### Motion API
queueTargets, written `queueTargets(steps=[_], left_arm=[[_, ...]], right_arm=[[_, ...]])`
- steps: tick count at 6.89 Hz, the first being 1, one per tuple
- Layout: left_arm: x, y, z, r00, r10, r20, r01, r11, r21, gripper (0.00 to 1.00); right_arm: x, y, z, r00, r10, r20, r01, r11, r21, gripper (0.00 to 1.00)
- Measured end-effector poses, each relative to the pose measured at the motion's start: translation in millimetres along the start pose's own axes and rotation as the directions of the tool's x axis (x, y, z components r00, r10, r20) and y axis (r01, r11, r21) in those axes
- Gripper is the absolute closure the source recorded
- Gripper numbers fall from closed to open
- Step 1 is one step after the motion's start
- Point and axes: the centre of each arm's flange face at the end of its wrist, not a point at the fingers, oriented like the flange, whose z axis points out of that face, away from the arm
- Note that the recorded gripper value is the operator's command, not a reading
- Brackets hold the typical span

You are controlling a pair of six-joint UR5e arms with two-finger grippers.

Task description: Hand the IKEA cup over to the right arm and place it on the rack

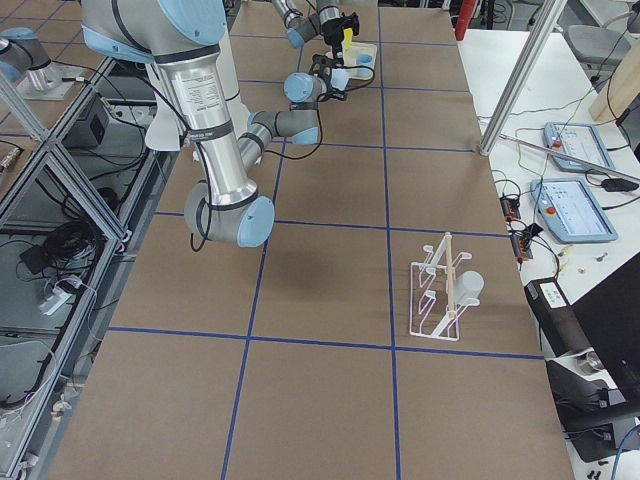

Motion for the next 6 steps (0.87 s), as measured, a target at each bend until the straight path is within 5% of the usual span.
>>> queueTargets(steps=[2, 4, 5, 6], left_arm=[[-56.4, -54.6, -78.6, 0.973, 0.171, 0.158, -0.177, 0.984, 0.021, 0.00], [-104.3, -105.1, -167.0, 0.870, 0.351, 0.345, -0.377, 0.926, 0.010, 0.00], [-125.0, -123.2, -209.9, 0.793, 0.430, 0.430, -0.469, 0.883, -0.019, 0.00], [-142.6, -133.8, -244.7, 0.711, 0.504, 0.490, -0.545, 0.835, -0.069, 0.00]], right_arm=[[45.6, -6.3, -6.0, 0.994, -0.012, -0.111, 0.000, 0.994, -0.111, 0.92], [107.2, -19.1, -32.7, 0.961, -0.128, -0.246, 0.058, 0.960, -0.273, 0.92], [139.0, -29.0, -54.9, 0.930, -0.217, -0.297, 0.089, 0.916, -0.391, 0.92], [168.4, -39.0, -83.1, 0.894, -0.316, -0.316, 0.112, 0.843, -0.527, 0.92]])
